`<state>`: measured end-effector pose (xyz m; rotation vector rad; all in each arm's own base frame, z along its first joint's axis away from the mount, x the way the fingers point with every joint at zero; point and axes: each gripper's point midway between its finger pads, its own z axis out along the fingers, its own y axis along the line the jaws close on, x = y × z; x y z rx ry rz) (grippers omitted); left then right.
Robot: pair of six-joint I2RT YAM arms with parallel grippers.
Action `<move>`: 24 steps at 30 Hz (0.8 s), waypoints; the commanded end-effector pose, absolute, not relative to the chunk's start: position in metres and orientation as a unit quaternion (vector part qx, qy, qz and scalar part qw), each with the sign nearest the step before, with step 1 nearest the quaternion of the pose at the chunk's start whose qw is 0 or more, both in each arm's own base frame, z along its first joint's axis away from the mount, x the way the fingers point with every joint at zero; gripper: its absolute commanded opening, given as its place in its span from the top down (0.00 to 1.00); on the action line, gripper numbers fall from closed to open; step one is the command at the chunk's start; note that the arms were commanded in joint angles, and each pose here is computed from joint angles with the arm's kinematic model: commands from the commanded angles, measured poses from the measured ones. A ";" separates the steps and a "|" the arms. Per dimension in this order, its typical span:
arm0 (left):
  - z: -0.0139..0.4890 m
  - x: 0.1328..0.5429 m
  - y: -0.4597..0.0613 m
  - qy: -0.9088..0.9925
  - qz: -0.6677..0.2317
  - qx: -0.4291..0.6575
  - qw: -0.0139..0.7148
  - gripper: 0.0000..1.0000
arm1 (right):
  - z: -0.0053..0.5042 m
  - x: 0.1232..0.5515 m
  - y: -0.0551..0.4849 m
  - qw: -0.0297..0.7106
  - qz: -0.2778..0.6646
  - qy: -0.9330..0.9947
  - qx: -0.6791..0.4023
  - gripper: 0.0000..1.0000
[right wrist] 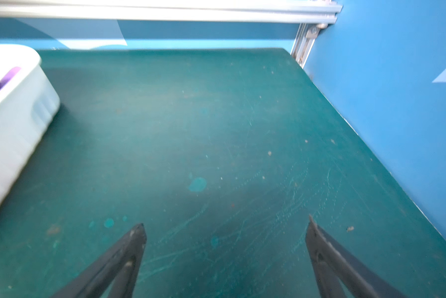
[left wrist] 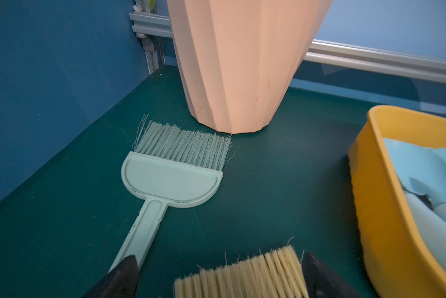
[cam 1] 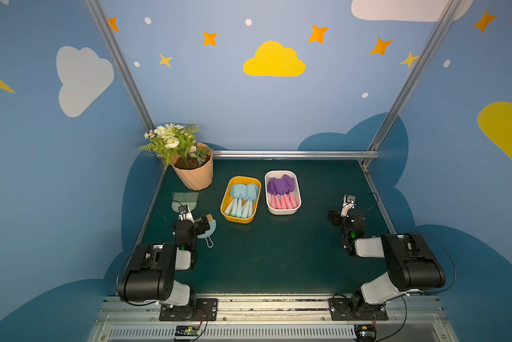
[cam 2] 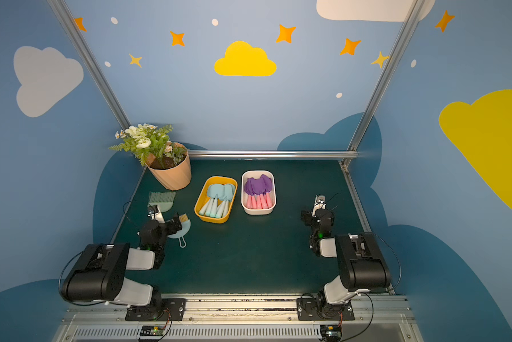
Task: Sort the small shovels by color and place them into the storage box
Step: Reset both arms
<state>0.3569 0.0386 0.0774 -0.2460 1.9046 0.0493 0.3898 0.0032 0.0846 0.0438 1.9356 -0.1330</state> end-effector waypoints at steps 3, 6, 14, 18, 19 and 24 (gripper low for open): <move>0.089 0.391 0.020 0.813 0.002 -0.049 0.580 0.00 | 0.095 0.394 0.003 0.584 -0.053 0.810 0.020 0.02; 0.084 0.391 0.019 0.820 0.025 -0.046 0.570 0.00 | 0.094 0.393 0.003 0.584 -0.053 0.810 0.020 0.02; 0.087 0.391 0.012 0.812 0.040 -0.032 0.581 0.00 | 0.094 0.394 0.003 0.584 -0.053 0.810 0.019 0.02; 0.087 0.391 0.012 0.810 0.046 -0.031 0.583 0.00 | 0.095 0.394 0.003 0.584 -0.053 0.809 0.020 0.02; 0.087 0.391 0.012 0.810 0.046 -0.031 0.584 0.00 | 0.095 0.394 0.003 0.585 -0.053 0.809 0.020 0.02; 0.086 0.392 0.011 0.812 0.045 -0.030 0.582 0.00 | 0.095 0.394 0.003 0.584 -0.053 0.810 0.020 0.02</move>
